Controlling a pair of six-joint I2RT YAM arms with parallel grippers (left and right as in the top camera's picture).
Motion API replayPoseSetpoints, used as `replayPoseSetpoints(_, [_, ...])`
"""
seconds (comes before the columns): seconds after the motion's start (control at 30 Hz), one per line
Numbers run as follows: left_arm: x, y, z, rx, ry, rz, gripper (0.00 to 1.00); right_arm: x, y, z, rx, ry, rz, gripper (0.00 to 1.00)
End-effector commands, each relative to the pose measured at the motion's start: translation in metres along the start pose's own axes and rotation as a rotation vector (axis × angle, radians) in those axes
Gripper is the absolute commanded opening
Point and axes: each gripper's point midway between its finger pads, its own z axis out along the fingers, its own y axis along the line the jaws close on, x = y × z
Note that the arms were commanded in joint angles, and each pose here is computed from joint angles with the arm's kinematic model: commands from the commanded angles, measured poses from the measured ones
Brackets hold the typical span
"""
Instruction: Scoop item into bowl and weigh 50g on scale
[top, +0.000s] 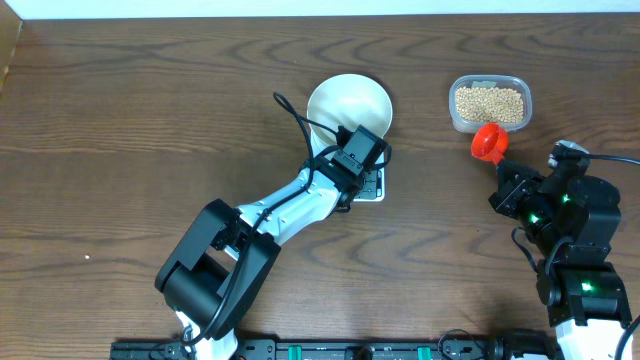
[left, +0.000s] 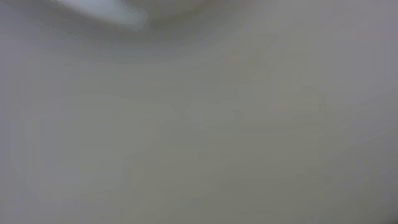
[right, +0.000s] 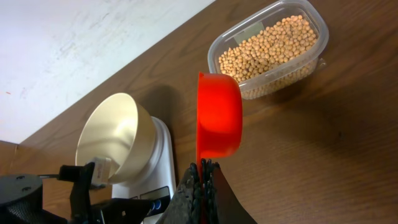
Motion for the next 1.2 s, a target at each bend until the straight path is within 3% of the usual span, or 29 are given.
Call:
replayPoseSetpoints(0.0, [0.020,0.009,0.017,-0.031,0.066,0.015,0.08,-0.003,-0.004,-0.002,0.015,-0.016,-0.016,0.01])
replayPoseSetpoints(0.57, [0.019,0.013,0.009,-0.046,0.069,0.029,0.07,-0.002,-0.004,-0.002,0.017,-0.013,-0.014,0.01])
replayPoseSetpoints(1.03, [-0.044,0.007,-0.162,0.104,-0.223,-0.016,0.07,-0.003,-0.003,-0.002,0.014,-0.019,-0.016,0.01])
replayPoseSetpoints(1.17, [-0.054,0.023,-0.189,0.109,-0.282,-0.058,0.08,-0.003,-0.003,-0.002,0.014,-0.019,-0.016,0.01])
